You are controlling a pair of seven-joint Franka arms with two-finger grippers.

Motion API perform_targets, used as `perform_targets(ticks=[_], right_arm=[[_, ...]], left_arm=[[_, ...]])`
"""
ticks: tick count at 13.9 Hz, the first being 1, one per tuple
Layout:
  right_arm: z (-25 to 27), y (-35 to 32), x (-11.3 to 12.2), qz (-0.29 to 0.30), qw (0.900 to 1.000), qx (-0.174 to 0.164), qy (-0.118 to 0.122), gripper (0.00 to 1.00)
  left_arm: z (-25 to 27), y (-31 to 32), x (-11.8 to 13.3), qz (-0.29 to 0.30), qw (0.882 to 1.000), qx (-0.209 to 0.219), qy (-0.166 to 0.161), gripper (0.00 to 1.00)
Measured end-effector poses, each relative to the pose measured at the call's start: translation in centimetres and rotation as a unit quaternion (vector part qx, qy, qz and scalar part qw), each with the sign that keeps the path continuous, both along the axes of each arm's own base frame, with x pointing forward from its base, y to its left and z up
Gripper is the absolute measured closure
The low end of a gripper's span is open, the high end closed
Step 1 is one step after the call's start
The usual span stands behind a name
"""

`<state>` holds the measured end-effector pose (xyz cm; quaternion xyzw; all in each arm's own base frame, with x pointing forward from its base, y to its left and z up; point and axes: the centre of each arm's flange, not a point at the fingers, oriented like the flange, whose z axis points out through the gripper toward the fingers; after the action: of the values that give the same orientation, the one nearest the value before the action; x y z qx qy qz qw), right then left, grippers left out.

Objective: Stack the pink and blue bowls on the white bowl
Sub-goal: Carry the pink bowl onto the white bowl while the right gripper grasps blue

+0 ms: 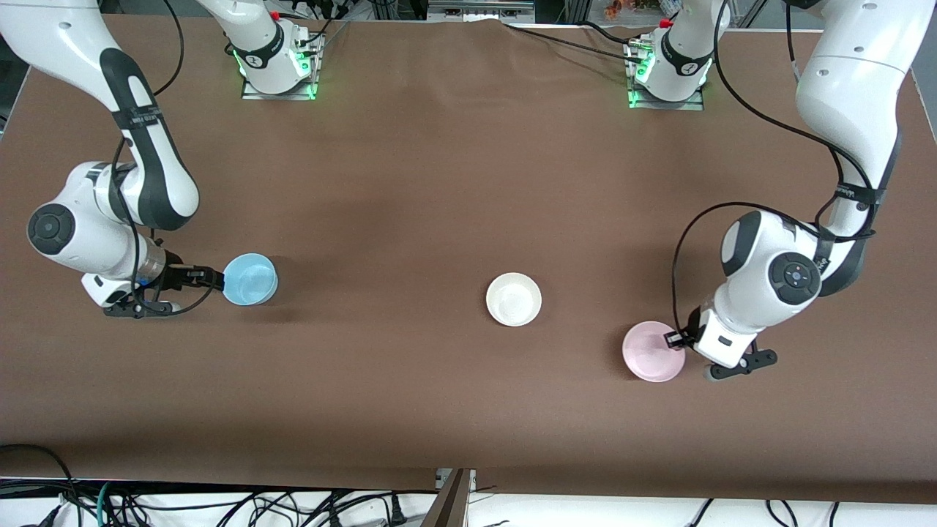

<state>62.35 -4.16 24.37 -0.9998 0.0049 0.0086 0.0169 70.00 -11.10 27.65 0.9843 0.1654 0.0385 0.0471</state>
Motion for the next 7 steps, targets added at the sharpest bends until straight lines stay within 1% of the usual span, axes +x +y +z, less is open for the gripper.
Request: perform_targets(ticks=[3,7], right_arm=[[-1.9,0.0,-0.4,-0.003,1.0,-0.001,-0.016,0.0],[-3.0,0.3,-1.1,-0.002,1.0,0.0,-0.011,0.0]], left_arm=[[1.3,-5.6,-1.5,0.047,0.998,-0.03,0.015,0.97],[0.5,-11.3,-4.0,0.06,0.997,-0.038,0.037,0.97]])
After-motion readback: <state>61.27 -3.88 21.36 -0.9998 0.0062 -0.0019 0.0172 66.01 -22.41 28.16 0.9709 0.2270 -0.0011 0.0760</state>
